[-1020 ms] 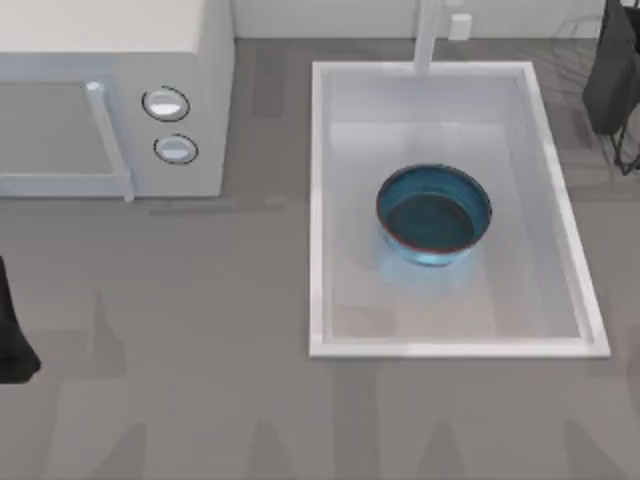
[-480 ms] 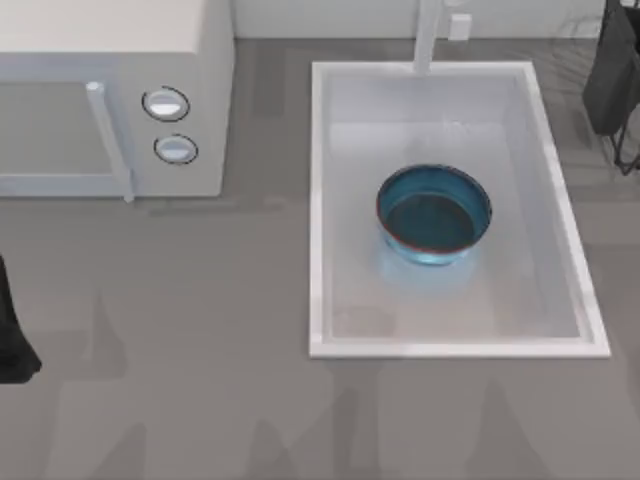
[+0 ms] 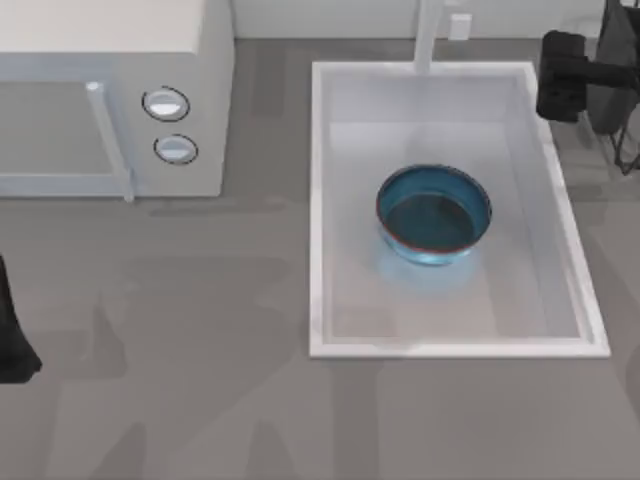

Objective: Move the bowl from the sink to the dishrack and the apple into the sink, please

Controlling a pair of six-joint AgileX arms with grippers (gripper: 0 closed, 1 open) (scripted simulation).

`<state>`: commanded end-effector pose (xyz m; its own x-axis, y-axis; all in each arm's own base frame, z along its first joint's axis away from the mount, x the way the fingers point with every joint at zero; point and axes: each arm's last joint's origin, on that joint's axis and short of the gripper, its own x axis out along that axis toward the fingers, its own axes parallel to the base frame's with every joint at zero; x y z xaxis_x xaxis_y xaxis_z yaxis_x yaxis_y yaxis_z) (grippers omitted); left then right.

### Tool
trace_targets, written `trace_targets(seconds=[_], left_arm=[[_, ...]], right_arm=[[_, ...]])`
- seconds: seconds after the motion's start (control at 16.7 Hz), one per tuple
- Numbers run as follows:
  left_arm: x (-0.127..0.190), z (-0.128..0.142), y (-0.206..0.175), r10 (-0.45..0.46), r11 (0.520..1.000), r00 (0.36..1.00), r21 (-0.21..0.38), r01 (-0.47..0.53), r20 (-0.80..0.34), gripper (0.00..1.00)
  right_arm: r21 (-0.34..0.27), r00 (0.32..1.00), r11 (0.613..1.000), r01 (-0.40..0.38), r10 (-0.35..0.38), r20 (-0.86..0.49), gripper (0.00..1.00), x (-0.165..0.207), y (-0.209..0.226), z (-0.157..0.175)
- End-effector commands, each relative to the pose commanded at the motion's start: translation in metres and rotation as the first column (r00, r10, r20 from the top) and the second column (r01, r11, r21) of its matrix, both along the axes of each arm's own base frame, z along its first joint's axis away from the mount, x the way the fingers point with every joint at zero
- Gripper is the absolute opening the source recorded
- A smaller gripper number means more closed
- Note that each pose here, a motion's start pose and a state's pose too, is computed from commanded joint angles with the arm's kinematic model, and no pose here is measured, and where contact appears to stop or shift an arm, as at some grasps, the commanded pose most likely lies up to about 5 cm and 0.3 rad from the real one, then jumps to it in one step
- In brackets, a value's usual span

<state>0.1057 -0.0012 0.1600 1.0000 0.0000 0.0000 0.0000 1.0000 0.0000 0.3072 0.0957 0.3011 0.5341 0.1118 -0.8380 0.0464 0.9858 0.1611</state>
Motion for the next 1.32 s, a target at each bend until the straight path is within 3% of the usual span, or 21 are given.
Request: trace_targets(seconds=[0.3,0.54,0.9,1.32], left_arm=[[0.0,0.0,0.0,0.0,1.0,1.0,0.0,0.0,0.0,1.0],[0.0,0.0,0.0,0.0,1.0,1.0,0.0,0.0,0.0,1.0],[0.0,0.0,0.0,0.0,1.0,1.0,0.0,0.0,0.0,1.0],[0.0,0.0,0.0,0.0,1.0,1.0,0.0,0.0,0.0,1.0]], right_arm=[[-0.066,0.974,0.997,-0.031,0.016,-0.226,1.0,0.092,0.076,-0.046],[-0.11,0.948,0.992,-0.062,0.024,-0.317,1.0,0.132,0.129,-0.1],[-0.134,0.934,0.987,-0.089,0.036,-0.355,1.0,0.15,0.17,-0.154],[-0.135,0.933,0.987,-0.087,0.033,-0.358,1.0,0.152,0.17,-0.159]])
